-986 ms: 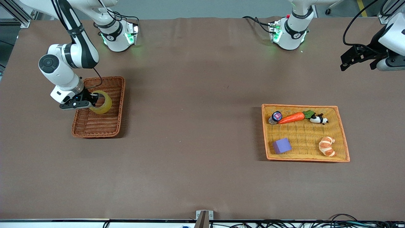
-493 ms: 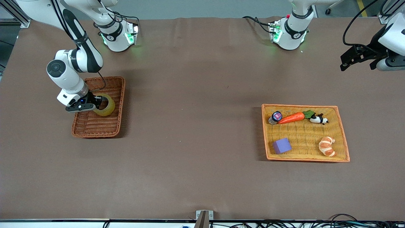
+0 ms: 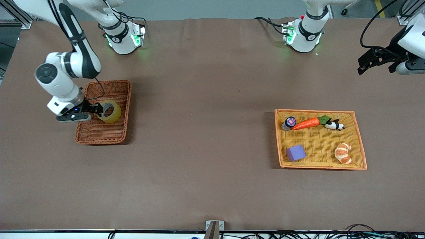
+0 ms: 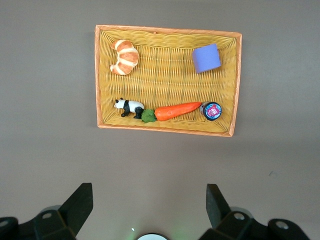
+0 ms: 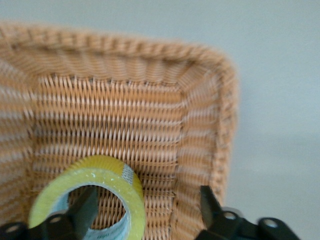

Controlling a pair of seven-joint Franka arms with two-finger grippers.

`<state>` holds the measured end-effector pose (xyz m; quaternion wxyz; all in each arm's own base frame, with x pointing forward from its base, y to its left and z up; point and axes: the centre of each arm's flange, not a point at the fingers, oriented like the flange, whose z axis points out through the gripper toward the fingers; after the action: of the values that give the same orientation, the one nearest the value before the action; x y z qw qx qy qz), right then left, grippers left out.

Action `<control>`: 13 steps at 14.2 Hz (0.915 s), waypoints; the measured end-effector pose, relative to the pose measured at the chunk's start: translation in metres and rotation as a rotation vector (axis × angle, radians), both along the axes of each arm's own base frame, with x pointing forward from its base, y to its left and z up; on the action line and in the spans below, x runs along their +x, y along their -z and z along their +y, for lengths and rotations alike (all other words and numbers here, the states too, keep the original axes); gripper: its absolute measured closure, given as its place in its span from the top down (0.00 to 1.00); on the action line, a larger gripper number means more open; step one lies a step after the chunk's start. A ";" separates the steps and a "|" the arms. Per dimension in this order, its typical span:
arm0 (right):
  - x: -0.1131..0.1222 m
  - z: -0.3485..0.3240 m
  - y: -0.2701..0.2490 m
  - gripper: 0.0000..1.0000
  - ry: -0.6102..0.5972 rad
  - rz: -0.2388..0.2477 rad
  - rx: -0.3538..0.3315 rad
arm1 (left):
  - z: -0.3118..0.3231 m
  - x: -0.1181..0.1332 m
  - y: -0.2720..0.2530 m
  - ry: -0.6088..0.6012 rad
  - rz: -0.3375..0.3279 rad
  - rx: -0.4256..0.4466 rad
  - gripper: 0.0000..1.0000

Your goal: Move tape to another basket

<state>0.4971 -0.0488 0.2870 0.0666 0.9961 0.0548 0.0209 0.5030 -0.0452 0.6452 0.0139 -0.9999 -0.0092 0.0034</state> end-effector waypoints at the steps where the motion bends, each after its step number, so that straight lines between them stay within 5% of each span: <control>1: 0.014 0.003 -0.031 1.00 0.025 0.011 -0.005 | 0.000 0.000 0.000 0.000 0.000 0.000 1.00; 6: 0.063 0.021 -0.187 1.00 0.154 0.034 0.093 | -0.001 0.002 0.002 0.001 0.004 0.000 1.00; 13: 0.054 0.030 -0.341 1.00 0.249 0.080 0.181 | -0.002 0.005 0.003 0.003 0.005 0.002 1.00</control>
<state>0.5507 -0.0192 0.6284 -0.0236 0.9971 -0.0686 -0.0222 0.5079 -0.0468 0.6420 0.0147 -0.9998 -0.0075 0.0059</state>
